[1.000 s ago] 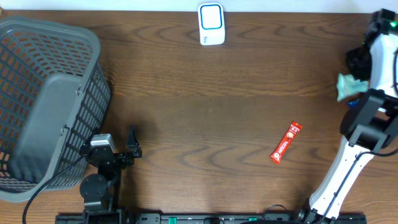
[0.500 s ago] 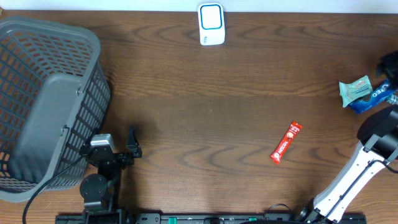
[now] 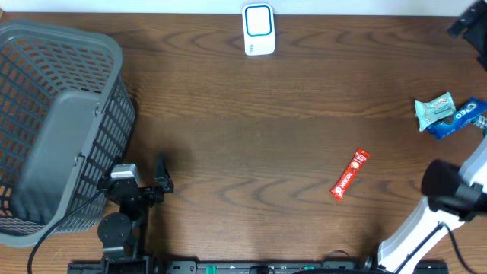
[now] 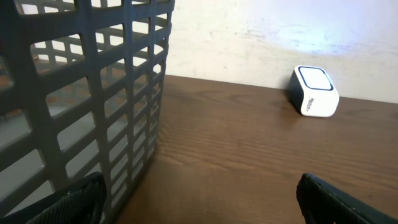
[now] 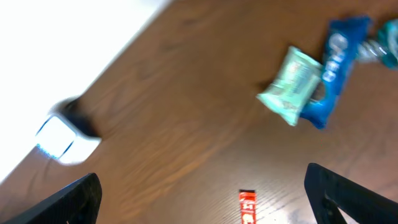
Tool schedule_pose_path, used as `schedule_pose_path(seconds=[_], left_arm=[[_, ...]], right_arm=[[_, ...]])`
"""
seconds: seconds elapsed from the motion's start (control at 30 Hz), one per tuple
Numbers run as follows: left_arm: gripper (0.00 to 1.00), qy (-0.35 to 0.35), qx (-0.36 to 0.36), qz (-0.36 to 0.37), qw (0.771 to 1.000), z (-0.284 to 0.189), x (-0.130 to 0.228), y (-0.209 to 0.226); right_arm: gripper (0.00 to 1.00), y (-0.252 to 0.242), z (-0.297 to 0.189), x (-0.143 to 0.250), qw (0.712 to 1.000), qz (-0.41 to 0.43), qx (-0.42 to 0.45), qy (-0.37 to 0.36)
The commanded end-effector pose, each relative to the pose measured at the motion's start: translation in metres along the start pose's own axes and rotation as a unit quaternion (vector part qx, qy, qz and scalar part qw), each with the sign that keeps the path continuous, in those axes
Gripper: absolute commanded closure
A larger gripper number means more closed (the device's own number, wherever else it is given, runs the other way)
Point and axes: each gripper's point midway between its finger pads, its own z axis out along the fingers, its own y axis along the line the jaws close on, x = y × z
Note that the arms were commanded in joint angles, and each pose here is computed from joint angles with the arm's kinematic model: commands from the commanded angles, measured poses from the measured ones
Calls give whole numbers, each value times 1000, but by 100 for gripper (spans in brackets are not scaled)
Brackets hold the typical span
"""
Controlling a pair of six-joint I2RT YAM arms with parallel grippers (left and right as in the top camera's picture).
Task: Scan the item barcode
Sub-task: 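Swing the empty right gripper back toward the red Nescafe stick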
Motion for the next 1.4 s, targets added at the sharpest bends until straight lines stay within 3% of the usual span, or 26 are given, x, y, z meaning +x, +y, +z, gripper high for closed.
schedule_pose_path(seconds=[0.0,0.23,0.4,0.57,0.67,1.07,1.37], left_arm=[[2,26,3,7,1000,1,15,0],[2,26,3,7,1000,1,15,0],[2,26,3,7,1000,1,15,0],[2,26,3,7,1000,1,15,0],[2,26,3,7,1000,1,15,0],[2,26,3,7,1000,1,15,0],[2,26,3,7,1000,1,15,0]], right_arm=[[1,39,-39,19,993,-103,-45,-26],[1,120,-87,88,950,-280,-136,-32],[1,153,-81,140,926,-351,-137,2],[1,147,-45,170,959,-281,-16,22],[1,140,-25,191,965,-257,43,30],[1,113,20,275,934,-308,152,101],[1,64,49,334,943,-126,257,172]])
